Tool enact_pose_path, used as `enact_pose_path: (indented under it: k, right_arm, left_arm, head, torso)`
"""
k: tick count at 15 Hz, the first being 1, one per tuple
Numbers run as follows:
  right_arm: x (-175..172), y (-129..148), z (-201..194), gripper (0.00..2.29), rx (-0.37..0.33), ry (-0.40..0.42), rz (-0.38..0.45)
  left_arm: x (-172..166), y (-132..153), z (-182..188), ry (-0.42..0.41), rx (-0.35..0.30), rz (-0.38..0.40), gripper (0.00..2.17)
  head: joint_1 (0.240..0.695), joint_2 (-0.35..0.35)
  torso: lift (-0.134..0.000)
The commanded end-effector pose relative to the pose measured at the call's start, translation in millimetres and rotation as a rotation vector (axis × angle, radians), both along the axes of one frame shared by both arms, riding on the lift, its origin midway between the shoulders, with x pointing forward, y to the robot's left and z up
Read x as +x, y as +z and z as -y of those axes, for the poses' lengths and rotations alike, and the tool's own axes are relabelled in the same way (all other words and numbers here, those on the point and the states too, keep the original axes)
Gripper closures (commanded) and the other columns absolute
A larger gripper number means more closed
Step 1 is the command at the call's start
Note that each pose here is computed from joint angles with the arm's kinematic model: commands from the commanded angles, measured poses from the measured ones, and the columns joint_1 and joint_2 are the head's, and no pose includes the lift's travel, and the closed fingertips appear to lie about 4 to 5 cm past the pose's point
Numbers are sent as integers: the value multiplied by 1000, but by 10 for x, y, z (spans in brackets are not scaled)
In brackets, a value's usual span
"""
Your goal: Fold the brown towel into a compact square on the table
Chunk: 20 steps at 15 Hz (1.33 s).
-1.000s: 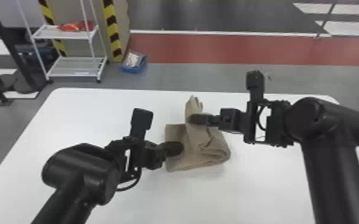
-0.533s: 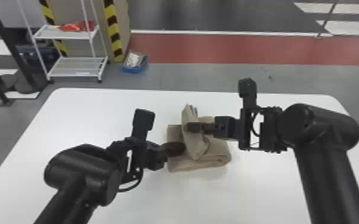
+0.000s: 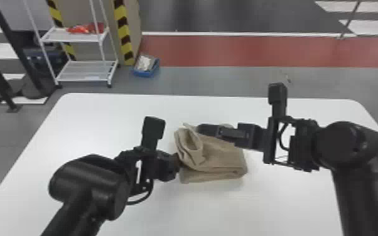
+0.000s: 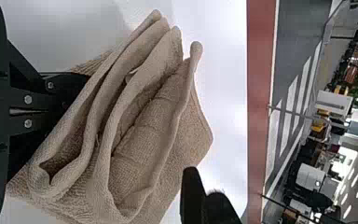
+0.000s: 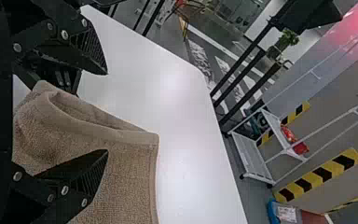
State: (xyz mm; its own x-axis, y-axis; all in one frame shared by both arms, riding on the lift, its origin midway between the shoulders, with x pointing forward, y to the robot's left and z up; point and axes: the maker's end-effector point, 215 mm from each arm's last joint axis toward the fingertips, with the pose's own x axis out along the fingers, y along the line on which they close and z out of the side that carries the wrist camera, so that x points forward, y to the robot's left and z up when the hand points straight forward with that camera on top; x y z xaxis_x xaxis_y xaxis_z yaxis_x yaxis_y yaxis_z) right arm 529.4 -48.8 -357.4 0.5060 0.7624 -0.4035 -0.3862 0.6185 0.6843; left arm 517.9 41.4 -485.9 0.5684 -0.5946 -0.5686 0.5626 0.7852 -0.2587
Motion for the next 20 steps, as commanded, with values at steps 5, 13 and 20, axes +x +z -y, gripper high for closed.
enact_pose_path:
  k: [5, 13, 20]
  right_arm:
    - [-315, -6, 521, 49, 93, -104, -2]
    - [-604, -20, 1045, 49, 129, -173, 6]
    - [-713, 23, 1380, 49, 140, -225, 18]
  left_arm:
    - [12, 291, -28, 16, -33, 53, 1828]
    - [155, 675, -362, 86, 3, 173, 1254]
    - [496, 854, -1141, 191, 40, 280, 1244]
  head:
    - [695, -33]
    - [695, -84]
    - [695, -60]
  torso:
    - [-124]
    - [-124]
    - [-124]
